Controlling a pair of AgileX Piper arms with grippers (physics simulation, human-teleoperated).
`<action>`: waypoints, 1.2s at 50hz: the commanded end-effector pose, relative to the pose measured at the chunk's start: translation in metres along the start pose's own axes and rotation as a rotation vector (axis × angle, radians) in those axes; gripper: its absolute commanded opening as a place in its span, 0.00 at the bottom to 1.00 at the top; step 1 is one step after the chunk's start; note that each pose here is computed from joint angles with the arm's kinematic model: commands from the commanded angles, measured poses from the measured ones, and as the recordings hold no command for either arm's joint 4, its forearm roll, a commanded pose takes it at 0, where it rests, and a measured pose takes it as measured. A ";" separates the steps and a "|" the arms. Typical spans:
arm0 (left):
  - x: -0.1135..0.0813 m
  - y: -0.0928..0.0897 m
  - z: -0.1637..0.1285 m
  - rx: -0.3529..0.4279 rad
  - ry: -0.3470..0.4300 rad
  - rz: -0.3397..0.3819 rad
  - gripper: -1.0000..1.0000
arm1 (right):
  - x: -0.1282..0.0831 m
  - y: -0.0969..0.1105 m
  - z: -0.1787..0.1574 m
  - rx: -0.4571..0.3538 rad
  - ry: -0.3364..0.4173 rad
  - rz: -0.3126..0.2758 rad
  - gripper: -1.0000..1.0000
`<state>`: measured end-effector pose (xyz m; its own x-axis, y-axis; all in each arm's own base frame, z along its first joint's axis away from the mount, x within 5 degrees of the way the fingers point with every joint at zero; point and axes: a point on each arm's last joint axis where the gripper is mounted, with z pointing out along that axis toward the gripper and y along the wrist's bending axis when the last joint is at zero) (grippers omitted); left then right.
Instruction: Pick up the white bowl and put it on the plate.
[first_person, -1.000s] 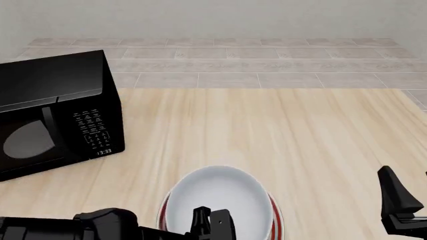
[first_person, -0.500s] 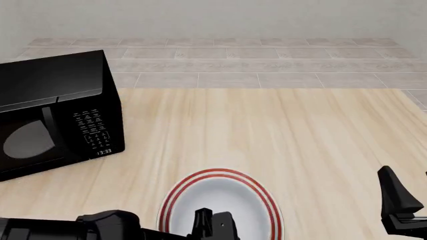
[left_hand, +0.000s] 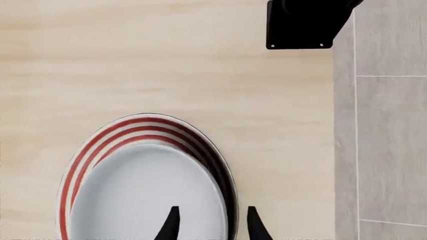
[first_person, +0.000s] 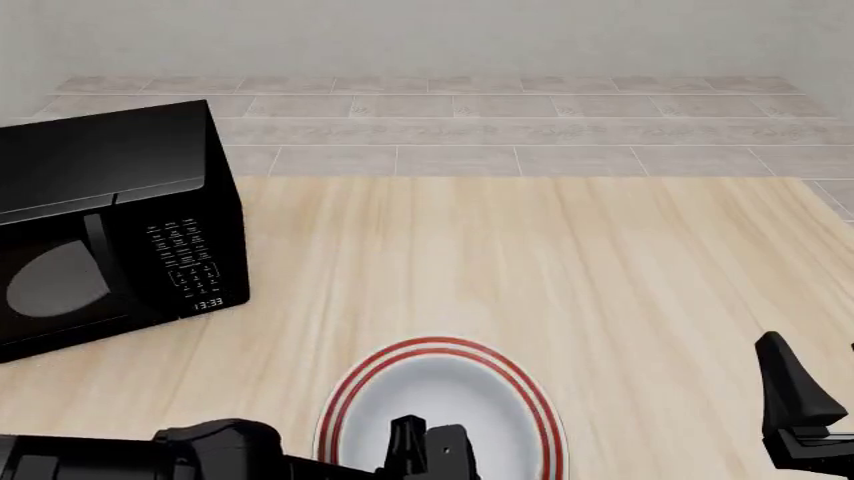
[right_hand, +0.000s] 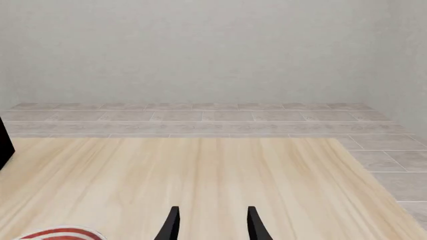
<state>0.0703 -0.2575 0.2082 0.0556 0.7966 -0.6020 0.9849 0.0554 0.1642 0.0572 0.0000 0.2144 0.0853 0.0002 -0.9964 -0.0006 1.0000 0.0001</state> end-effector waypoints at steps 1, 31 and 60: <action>0.000 0.003 -0.008 -0.008 -0.005 0.007 1.00 | 0.000 0.000 0.000 0.000 0.000 0.000 1.00; 0.010 0.015 -0.059 -0.060 -0.027 0.022 1.00 | 0.000 0.000 0.000 0.000 0.000 0.000 1.00; 0.030 0.026 -0.108 -0.147 -0.056 0.005 1.00 | 0.000 0.000 0.000 0.000 0.000 0.000 1.00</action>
<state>0.0808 -0.1790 0.2721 0.0700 0.7699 -0.6343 0.9568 0.1280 0.2610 0.0572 0.0000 0.2144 0.0853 0.0001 -0.9964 -0.0006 1.0000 0.0001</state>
